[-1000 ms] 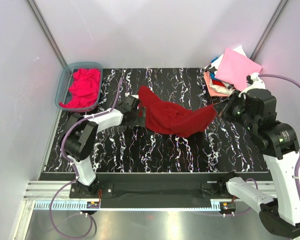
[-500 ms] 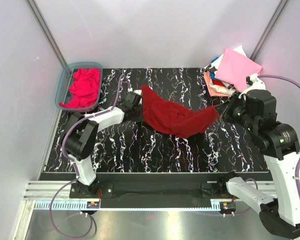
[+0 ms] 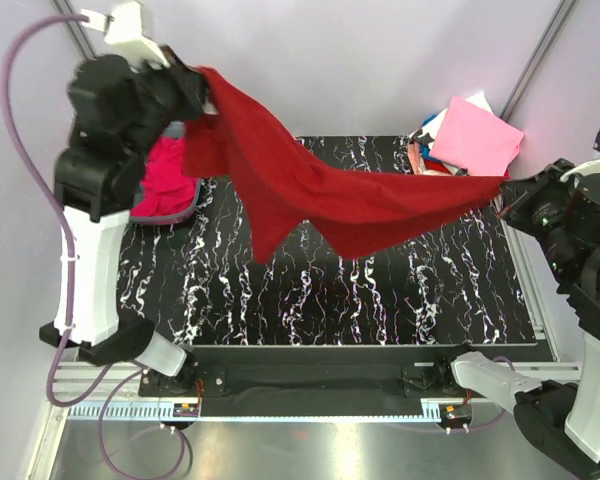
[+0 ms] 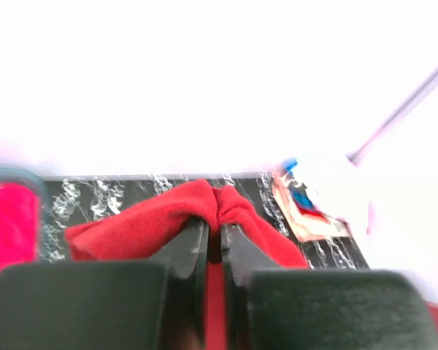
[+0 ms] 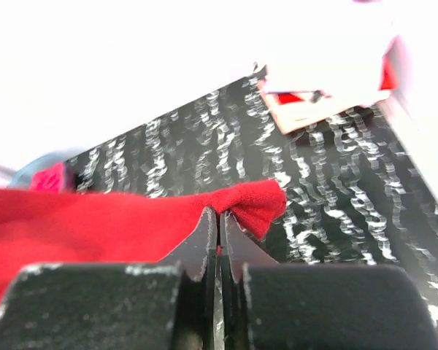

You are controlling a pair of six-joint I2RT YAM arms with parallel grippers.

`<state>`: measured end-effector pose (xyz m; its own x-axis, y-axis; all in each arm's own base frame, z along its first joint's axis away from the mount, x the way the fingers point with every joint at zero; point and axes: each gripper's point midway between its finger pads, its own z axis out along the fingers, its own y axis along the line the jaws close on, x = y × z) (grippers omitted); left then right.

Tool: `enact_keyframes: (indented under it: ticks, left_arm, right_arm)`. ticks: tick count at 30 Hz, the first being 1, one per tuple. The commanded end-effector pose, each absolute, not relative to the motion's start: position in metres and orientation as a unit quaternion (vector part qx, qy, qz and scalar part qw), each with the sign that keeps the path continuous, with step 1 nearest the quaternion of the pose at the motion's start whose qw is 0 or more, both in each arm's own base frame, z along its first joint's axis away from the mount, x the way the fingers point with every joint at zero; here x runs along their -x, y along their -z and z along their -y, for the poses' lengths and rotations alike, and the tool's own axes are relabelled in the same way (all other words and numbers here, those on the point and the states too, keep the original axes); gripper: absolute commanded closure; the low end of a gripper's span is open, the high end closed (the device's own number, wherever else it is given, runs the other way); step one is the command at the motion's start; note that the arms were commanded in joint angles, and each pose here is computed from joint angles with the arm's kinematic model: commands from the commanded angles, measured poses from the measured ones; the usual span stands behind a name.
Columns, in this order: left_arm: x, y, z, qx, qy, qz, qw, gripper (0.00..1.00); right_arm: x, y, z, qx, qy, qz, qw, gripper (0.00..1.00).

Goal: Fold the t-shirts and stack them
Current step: Flatten the tshirt out

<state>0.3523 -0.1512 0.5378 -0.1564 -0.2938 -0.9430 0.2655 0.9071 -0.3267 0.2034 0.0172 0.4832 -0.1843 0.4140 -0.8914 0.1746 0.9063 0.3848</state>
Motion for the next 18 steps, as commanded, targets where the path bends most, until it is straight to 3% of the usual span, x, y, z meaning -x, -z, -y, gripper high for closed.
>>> enact_keyframes:
  ticks: [1, 2, 3, 5, 11, 18]
  left_arm:
    - [-0.403, -0.399, 0.147, -0.009, 0.160, -0.869, 0.467, 0.80]
    - [-0.418, -0.356, 0.146, -0.003, 0.171, -0.896, 0.409, 0.58]
    - [-0.422, -0.333, 0.145, 0.001, 0.174, -0.910, 0.376, 0.18]
    - [-0.418, -0.274, 0.142, 0.003, 0.154, -0.942, 0.297, 0.02]
    - [-0.361, -0.231, 0.150, -0.002, 0.161, -0.938, 0.307, 0.01]
    - [-0.278, -0.217, 0.150, 0.002, 0.149, -0.938, 0.314, 0.01]
  right_arm:
    - [-0.224, -0.450, 0.000, -0.207, -0.002, -0.795, 0.570, 1.00]
    - [-0.234, -0.429, -0.005, -0.199, 0.007, -0.812, 0.549, 1.00]
    - [-0.242, -0.416, -0.011, -0.192, 0.008, -0.824, 0.532, 1.00]
    - [-0.253, -0.378, -0.026, -0.168, 0.009, -0.860, 0.482, 1.00]
    - [-0.272, -0.312, -0.061, -0.126, -0.028, -0.905, 0.405, 1.00]
    - [-0.272, -0.289, -0.073, -0.119, -0.048, -0.916, 0.381, 1.00]
